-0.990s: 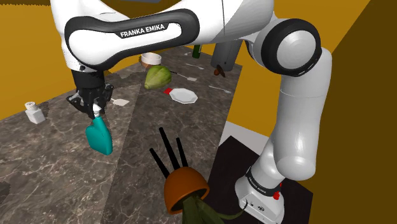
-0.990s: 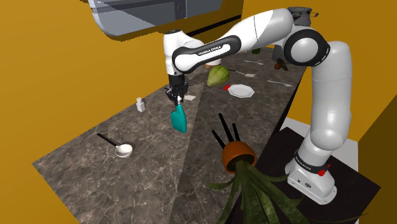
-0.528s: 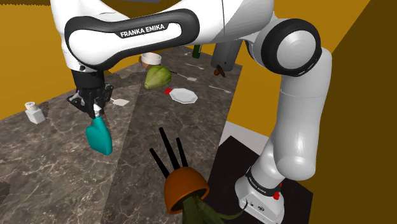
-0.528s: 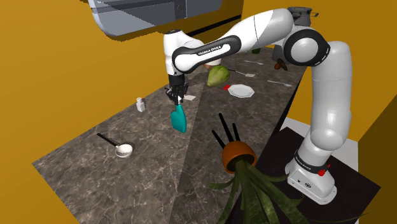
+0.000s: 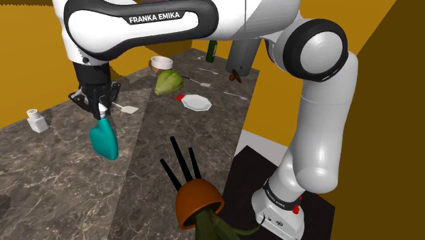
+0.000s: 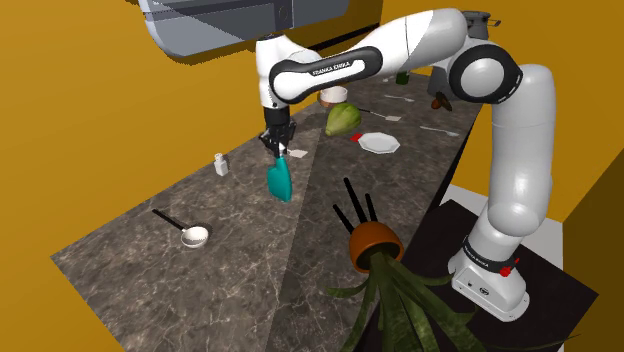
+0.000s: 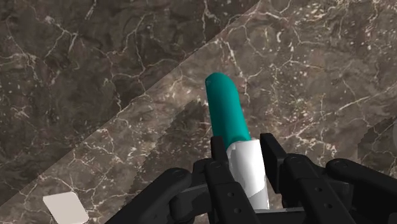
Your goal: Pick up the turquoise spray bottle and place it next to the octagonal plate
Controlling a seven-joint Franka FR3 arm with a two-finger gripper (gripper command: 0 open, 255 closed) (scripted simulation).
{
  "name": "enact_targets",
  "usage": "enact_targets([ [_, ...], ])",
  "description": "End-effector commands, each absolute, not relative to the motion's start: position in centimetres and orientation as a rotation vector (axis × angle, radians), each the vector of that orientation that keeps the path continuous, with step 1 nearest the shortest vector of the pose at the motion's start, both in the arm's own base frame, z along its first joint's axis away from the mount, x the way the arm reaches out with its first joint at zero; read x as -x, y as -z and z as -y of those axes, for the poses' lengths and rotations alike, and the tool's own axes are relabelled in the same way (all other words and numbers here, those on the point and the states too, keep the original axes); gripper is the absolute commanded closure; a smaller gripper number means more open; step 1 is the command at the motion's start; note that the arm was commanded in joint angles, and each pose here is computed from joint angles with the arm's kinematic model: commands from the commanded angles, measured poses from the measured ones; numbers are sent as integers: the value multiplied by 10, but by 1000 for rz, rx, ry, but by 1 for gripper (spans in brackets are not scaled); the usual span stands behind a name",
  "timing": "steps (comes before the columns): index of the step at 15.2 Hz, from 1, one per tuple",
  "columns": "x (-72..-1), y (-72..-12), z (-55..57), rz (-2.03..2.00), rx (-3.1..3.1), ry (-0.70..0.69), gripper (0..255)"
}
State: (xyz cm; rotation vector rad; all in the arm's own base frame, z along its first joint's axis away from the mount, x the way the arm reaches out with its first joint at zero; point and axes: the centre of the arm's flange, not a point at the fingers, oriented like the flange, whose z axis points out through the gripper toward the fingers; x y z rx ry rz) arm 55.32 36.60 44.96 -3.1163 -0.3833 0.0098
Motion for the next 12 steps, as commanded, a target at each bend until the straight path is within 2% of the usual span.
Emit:
enact_targets([
  [1, -554, -461, -366, 383, 3116, -10, 255],
  [9, -554, -502, -366, 383, 3116, -10, 255],
  [12, -550, -517, -330, 383, 3116, -10, 255],
])
